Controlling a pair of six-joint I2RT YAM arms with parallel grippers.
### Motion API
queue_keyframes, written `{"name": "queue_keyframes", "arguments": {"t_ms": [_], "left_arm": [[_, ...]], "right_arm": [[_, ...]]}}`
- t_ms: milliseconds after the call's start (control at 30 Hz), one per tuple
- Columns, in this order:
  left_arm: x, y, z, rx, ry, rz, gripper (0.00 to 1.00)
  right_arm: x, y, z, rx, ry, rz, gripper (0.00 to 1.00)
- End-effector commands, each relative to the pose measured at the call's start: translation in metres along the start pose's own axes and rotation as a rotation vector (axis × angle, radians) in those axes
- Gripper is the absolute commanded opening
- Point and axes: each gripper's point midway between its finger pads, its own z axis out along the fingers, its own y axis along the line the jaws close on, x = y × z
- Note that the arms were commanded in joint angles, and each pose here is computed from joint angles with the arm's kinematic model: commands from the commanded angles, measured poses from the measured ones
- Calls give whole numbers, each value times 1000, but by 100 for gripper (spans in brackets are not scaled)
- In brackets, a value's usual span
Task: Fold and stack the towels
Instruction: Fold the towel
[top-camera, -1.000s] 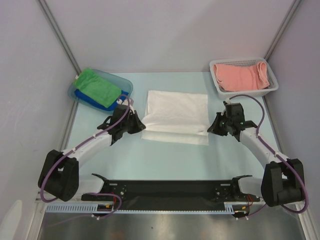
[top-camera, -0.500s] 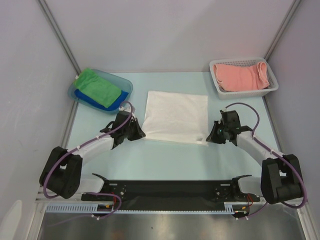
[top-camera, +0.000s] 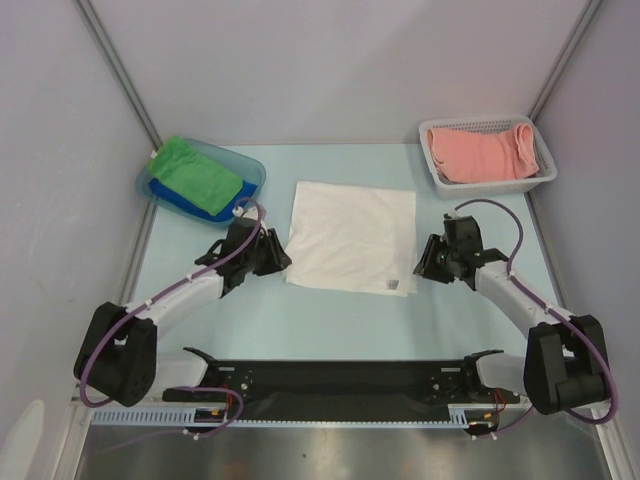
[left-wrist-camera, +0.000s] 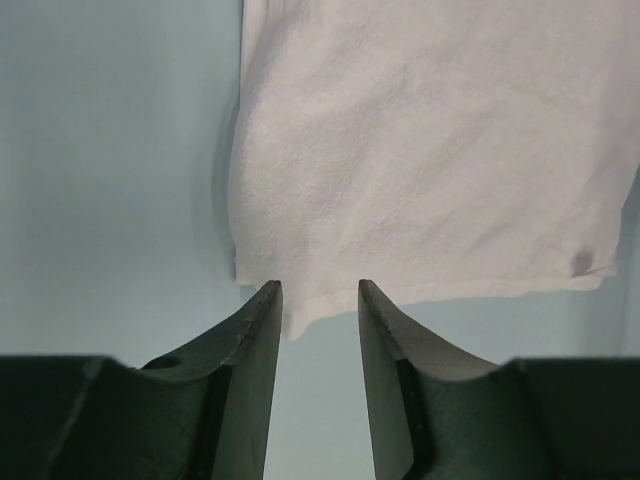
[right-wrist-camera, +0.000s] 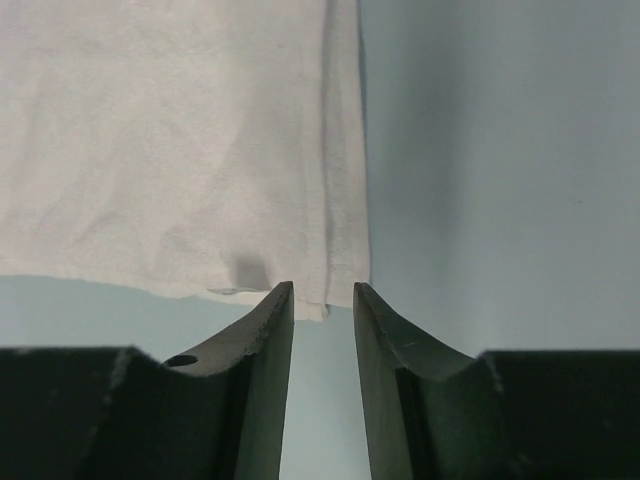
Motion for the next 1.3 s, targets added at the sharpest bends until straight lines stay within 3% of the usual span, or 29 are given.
{"name": "queue_keyframes", "arguments": {"t_ms": [0, 233, 767, 1267], "left_arm": [[-33, -12, -8, -3, -80, 41, 41], [-23, -6, 6, -7, -52, 38, 41], [-21, -7, 9, 0, -45, 41, 41], [-20, -7, 10, -1, -36, 46, 40]], "right_arm": [[-18, 21, -4, -16, -54, -34, 35], [8, 19, 20, 42, -7, -62, 28], [12, 11, 37, 101, -17, -66, 32], [12, 13, 43, 91, -16, -58, 27]]}}
